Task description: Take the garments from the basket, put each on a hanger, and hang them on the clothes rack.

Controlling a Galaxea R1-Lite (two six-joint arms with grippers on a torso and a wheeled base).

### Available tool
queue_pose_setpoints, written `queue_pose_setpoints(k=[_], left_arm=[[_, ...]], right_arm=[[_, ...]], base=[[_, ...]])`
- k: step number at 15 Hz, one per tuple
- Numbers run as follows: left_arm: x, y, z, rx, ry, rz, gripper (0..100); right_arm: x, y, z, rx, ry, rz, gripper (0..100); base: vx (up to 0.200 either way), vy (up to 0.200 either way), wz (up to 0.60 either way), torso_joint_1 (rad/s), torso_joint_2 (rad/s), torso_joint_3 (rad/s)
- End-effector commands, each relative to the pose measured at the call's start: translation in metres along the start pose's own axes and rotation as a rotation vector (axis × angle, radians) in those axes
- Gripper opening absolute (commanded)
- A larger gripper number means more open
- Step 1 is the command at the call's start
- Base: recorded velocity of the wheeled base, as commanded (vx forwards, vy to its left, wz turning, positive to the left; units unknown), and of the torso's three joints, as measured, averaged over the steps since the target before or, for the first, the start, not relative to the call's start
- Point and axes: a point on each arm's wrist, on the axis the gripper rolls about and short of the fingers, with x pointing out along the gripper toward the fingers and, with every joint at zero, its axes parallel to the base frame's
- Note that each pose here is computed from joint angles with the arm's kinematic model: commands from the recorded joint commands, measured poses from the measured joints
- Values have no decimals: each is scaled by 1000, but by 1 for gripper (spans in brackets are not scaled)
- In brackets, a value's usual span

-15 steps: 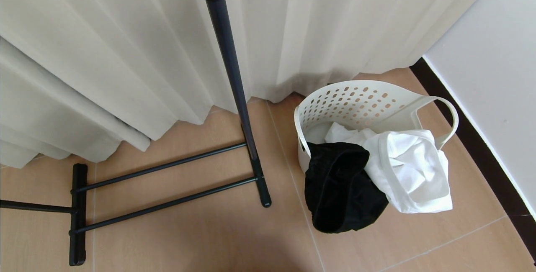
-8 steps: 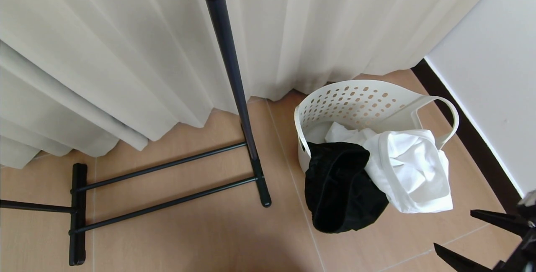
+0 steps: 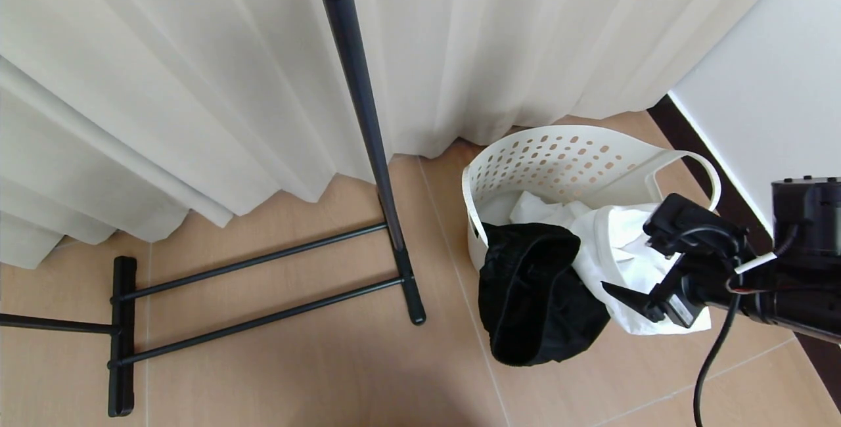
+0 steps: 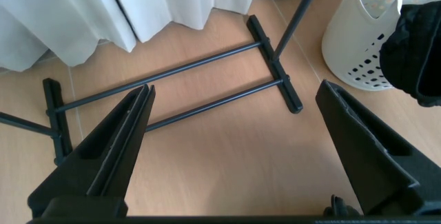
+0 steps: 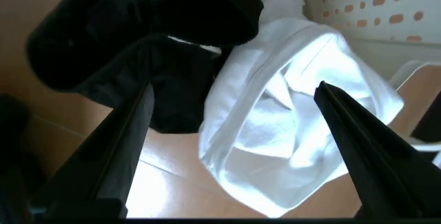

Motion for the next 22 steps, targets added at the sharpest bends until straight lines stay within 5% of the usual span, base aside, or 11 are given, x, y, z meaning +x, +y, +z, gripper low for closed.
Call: queue_pose_setpoints(k=[1, 7, 22], left_arm=[[0, 0, 0, 0, 1, -1, 100], [0, 0, 0, 0, 1, -1, 100], [0, 0, 0, 0, 1, -1, 100]], right_arm=[[33, -6, -1, -61, 50, 22, 100], [72, -19, 10, -225, 69, -43, 100], [132, -25, 11, -178, 28, -74, 100]], base=[[0, 0, 0, 0, 0, 0], [0, 0, 0, 0, 0, 0], [0, 0, 0, 0, 0, 0]])
